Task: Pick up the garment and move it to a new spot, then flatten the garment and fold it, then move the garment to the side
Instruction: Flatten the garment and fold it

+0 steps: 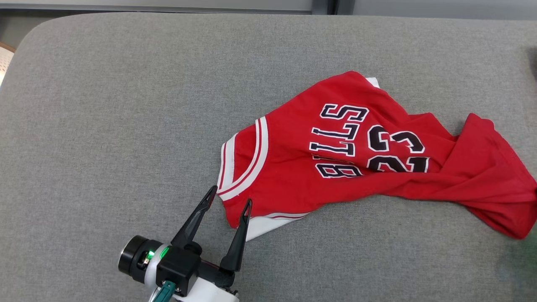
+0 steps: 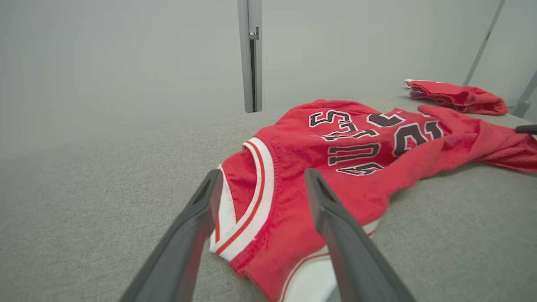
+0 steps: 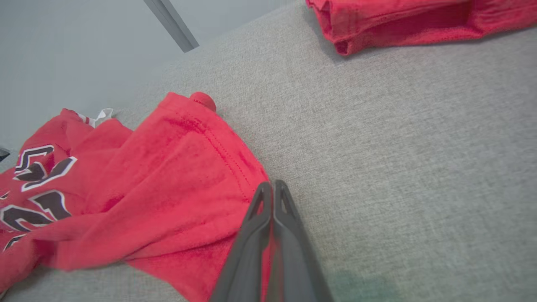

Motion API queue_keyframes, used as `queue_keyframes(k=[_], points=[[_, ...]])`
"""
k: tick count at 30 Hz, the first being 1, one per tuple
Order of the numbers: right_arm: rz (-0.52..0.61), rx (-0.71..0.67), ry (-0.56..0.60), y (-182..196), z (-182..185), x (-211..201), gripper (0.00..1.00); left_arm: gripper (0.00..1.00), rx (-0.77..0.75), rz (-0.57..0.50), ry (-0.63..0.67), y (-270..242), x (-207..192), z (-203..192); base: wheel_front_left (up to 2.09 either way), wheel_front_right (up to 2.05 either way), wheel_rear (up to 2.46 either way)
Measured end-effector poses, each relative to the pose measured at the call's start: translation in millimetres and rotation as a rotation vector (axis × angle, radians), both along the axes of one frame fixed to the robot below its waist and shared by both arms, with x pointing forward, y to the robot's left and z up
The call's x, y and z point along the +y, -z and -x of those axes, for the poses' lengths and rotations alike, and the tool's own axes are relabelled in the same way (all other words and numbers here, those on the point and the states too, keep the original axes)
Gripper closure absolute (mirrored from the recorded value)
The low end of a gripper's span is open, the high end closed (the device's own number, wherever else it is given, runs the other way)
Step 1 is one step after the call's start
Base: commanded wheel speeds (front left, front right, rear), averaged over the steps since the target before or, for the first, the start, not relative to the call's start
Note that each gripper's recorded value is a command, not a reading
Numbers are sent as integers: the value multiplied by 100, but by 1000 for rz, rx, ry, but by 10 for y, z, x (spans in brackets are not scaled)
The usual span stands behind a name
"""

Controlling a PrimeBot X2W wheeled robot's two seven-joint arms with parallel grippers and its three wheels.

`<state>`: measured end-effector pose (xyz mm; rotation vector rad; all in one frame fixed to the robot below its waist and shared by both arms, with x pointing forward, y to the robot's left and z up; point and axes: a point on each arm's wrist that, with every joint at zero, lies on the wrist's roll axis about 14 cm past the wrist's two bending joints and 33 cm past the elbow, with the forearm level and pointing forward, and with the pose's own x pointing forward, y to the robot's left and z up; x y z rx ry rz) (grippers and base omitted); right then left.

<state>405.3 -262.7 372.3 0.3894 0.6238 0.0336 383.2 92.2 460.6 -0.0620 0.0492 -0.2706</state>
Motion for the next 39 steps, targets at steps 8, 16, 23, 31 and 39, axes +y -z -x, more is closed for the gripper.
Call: queue_keyframes(k=[8, 16, 23, 31, 39], points=[[18, -65, 14, -140, -14, -87, 100, 0, 181, 42, 29, 492, -34, 248, 0, 0, 0], [8, -52, 3, -93, 30, -26, 100, 0, 389, 116, 64, 962, -160, 404, 0, 0, 0], [17, -50, 17, -88, 42, -89, 100, 92, 389, 141, 153, 917, -404, 356, 0, 0, 0], [23, -102, 26, -232, 27, -119, 100, 100, 309, 206, 224, 634, -562, 371, 0, 0, 0], [30, -330, 7, -957, -135, -128, 100, 100, 95, 429, 251, -302, -430, 277, 0, 0, 0]])
